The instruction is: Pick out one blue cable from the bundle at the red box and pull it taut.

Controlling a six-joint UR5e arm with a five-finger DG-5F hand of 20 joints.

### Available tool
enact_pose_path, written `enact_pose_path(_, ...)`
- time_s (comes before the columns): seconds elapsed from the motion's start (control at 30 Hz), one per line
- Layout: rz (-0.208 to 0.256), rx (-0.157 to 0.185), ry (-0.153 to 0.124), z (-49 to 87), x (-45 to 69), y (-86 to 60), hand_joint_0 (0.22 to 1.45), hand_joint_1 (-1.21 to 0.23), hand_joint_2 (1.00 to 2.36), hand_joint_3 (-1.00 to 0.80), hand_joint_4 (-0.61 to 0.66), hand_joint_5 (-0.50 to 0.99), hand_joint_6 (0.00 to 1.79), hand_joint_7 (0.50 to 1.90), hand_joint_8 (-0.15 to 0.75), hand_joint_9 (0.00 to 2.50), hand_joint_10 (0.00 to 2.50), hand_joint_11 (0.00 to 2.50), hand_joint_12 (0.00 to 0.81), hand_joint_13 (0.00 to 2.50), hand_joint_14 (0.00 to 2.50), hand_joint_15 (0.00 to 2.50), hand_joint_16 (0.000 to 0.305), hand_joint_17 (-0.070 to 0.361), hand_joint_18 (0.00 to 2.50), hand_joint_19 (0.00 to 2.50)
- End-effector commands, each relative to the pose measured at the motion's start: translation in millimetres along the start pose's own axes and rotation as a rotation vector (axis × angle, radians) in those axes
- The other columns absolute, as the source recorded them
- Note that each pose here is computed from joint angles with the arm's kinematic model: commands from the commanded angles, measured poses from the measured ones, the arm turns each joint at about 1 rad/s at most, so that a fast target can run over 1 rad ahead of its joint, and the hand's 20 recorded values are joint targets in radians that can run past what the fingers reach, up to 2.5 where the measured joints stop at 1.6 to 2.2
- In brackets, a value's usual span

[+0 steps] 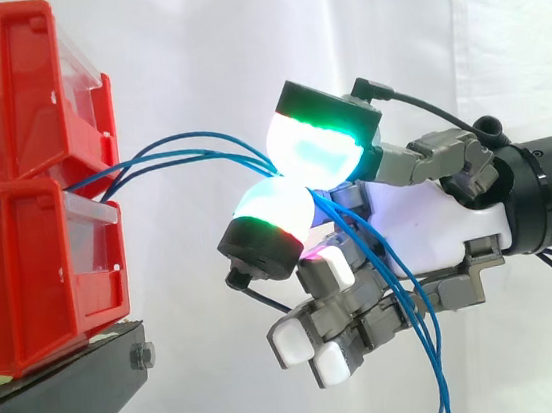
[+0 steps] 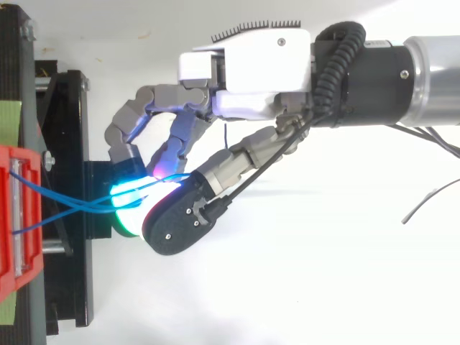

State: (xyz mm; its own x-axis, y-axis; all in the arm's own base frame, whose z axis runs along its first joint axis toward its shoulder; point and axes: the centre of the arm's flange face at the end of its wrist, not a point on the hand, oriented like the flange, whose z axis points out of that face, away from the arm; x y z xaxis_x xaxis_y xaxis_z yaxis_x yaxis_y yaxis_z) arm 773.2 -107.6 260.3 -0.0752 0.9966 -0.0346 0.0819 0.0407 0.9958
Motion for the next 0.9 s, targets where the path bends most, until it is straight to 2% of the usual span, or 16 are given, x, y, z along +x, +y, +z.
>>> enact_pose_path(0.0, 0.0, 0.001, 0.0, -0.3, -1.0, -0.3, 0.65, -0.78, 1.0, -0.5, -0.1, -0.13, 0.97, 1.05, 0.223, 1.12, 0.03, 0.66, 0.298, 0.87, 0.02, 0.35, 0.035, 0.079, 0.69, 0.53)
enact_pose_path(0.3, 0.001, 0.001, -0.002, -0.8, -3.1, -0.4, 0.51, -0.7, 1.0, -0.5, 0.0, -0.11, 0.95, 0.87, 0.238, 1.11, 0.03, 0.64, 0.319, 0.88, 0.02, 0.35, 0.039, 0.088, 0.7, 0.53)
enact_pose_path(0.37, 0.001, 0.001, -0.002, -0.8, -3.1, -0.4, 0.48, -0.68, 1.0, -0.5, 0.01, -0.11, 0.94, 0.93, 0.241, 1.11, 0.02, 0.63, 0.326, 0.88, 0.02, 0.35, 0.041, 0.091, 0.72, 0.53)
enact_pose_path(0.53, 0.001, 0.001, -0.002, -1.0, -4.2, -0.5, 0.44, -0.62, 1.0, -0.5, 0.03, -0.11, 0.93, 0.91, 0.253, 1.12, 0.02, 0.63, 0.344, 0.89, 0.01, 0.35, 0.045, 0.1, 0.74, 0.52)
enact_pose_path(0.67, 0.001, 0.001, 0.0, -1.0, -4.0, -0.5, 0.46, -0.53, 1.0, -0.5, 0.03, -0.12, 0.92, 0.89, 0.248, 1.12, 0.02, 0.63, 0.341, 0.88, 0.01, 0.35, 0.043, 0.097, 0.72, 0.52)
enact_pose_path(0.73, 0.001, 0.001, 0.001, -1.0, -3.8, -0.4, 0.52, -0.45, 1.0, -0.5, 0.02, -0.12, 0.92, 0.93, 0.236, 1.12, 0.02, 0.64, 0.321, 0.87, 0.01, 0.35, 0.039, 0.087, 0.69, 0.55)
enact_pose_path(0.87, 0.001, 0.001, 0.001, -1.0, -3.8, -0.4, 0.58, -0.45, 1.0, -0.5, -0.02, -0.11, 0.92, 0.97, 0.223, 1.12, 0.03, 0.63, 0.311, 0.86, 0.02, 0.36, 0.036, 0.081, 0.67, 0.58)
